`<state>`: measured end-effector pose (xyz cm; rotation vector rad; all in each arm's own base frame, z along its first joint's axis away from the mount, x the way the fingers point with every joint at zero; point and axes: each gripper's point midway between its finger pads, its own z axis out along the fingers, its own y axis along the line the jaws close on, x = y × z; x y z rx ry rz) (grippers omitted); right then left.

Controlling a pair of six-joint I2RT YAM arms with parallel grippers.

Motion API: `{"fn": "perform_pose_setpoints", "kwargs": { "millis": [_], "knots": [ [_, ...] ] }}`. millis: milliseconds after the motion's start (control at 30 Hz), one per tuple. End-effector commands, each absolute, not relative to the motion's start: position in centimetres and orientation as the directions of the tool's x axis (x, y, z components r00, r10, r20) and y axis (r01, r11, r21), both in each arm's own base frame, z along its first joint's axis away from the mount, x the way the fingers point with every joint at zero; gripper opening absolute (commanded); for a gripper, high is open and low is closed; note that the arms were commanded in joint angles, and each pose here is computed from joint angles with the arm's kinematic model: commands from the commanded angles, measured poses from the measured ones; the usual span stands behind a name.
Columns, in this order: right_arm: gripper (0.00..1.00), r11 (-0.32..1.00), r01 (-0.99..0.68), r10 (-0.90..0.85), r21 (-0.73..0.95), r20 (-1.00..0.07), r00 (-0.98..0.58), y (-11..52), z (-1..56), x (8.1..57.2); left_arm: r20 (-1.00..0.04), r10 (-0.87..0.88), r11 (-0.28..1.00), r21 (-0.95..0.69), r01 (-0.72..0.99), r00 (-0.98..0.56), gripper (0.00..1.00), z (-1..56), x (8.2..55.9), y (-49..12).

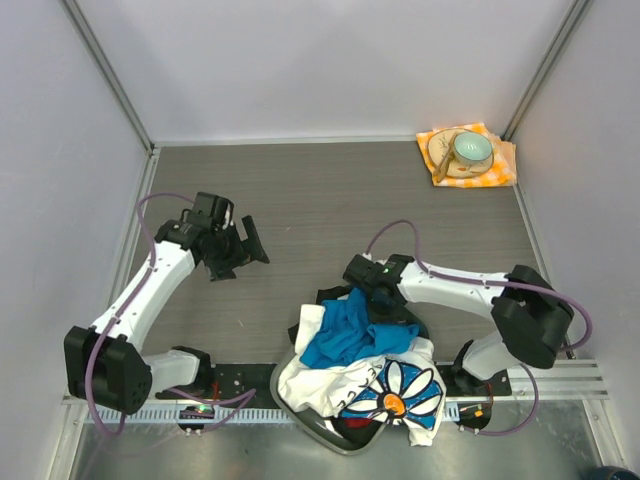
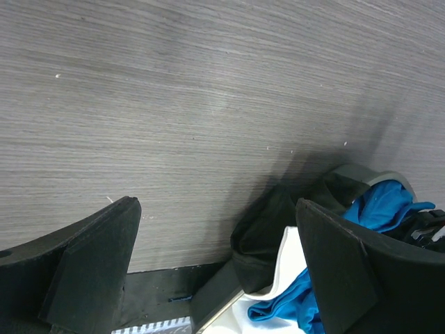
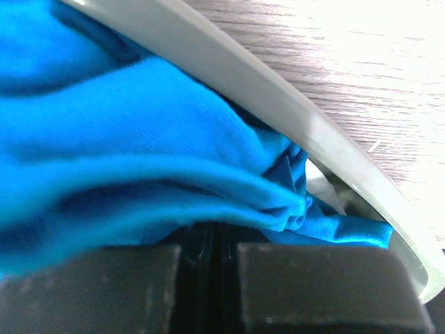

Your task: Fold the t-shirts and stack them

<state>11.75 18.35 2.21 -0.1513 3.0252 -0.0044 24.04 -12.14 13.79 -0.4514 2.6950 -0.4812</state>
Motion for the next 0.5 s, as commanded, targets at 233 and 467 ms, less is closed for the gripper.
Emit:
{"fn": "perform_pose_setpoints", "kwargs": {
  "millis": [233,467],
  "knots": [
    [0.01,0.993,-0.076,-0.092,-0.090,-0.190,-0.977,24.3,-4.6,18.3,-0.378,-0.344,0.908,-0.366,-0.203,-0.859,1.00,15.4,26.6,-11.9],
    [0.01,0.995,-0.068,-0.082,-0.068,-0.224,-0.971,28.4,-6.0,22.0,-0.434,-0.335,0.927,-0.313,-0.209,-0.836,1.00,16.3,27.2,-10.6]
  ]
}}
